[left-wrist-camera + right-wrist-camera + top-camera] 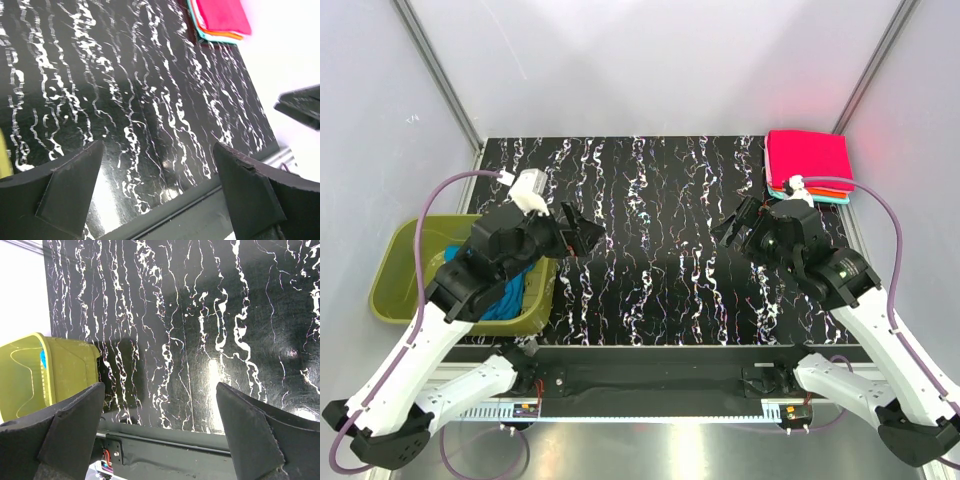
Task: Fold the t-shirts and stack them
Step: Grab the tshirt from the pile
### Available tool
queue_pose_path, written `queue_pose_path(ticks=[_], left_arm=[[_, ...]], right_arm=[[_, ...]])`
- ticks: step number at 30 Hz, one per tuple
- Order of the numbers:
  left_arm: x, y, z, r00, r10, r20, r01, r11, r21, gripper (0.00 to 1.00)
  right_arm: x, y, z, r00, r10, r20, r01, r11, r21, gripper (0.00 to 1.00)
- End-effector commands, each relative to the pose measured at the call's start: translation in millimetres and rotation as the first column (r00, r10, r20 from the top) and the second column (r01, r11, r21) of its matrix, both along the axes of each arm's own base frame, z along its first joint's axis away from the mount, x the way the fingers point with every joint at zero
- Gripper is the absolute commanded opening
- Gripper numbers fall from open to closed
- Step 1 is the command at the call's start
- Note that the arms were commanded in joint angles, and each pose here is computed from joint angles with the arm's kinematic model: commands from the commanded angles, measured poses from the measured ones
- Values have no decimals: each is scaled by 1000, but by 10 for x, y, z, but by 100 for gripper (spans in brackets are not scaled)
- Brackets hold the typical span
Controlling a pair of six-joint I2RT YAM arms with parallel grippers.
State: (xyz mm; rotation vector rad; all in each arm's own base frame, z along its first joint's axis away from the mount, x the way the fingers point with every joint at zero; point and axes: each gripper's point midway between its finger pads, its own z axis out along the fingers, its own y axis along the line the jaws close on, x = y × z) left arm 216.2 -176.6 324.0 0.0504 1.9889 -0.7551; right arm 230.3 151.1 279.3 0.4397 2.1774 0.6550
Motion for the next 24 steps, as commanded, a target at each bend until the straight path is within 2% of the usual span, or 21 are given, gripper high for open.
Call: queue_pose_path(ticks=[1, 3, 4, 5, 8, 10, 11, 13, 14, 16, 17, 18, 20, 23, 24], left_arm=[[83, 171, 277, 993, 105, 61, -104, 994, -23, 99], [180, 324, 296, 979, 188, 73, -191, 981, 26, 99], [241, 493, 459, 956, 272, 112, -277, 960, 33, 99], [311, 625, 390, 940, 327, 102, -337, 936, 100, 99], [521, 1164, 407, 837, 542, 75, -545, 814, 200, 98], [551, 1374, 385, 792, 610, 10, -598, 772, 214, 90], [629, 1602, 294, 731, 682, -33, -660, 718, 222, 86], [622, 1774, 45, 676, 726, -124, -689, 683, 243, 72], [589, 2017, -48, 598, 786, -158, -749, 618, 237, 68], [512, 2157, -431, 506, 820, -268, -790, 565, 238, 67], [455, 2312, -518, 424, 854, -300, -843, 493, 213, 68], [403, 2357, -787, 376, 860, -344, -848, 469, 247, 68], [401, 2438, -1013, 305, 869, -390, -871, 420, 255, 68], [359, 2512, -1456, 144, 868, -476, -894, 321, 313, 60], [327, 2512, -1625, 113, 861, -496, -886, 313, 341, 57]], right_arm=[[15, 4, 192, 998, 9, 65, -10, 1000, 16, 100], [1, 3, 188, 998, 12, 66, -13, 1000, 17, 100], [-1, 3, 188, 998, 13, 67, -15, 1000, 18, 100], [-15, -3, 201, 997, 15, 73, -17, 1000, 22, 100], [-29, -28, 179, 997, 9, 79, -10, 1000, 21, 100], [-36, -43, 156, 997, 6, 81, -7, 1000, 18, 100], [-46, -50, 169, 996, 6, 90, -8, 1000, 22, 100], [-54, -62, 127, 996, 10, 90, -11, 1000, 12, 100], [-59, -62, 118, 996, 12, 90, -13, 1000, 11, 100], [-80, -44, 85, 996, 27, 82, -28, 1000, 11, 100], [-92, -35, 80, 996, 32, 78, -34, 999, 15, 100], [-101, -18, 83, 996, 41, 76, -42, 999, 21, 100], [-126, 18, 91, 996, 61, 72, -64, 997, 33, 100], [-146, 20, 128, 995, 64, 80, -68, 997, 44, 100], [-146, 18, 134, 994, 66, 84, -70, 997, 43, 100]])
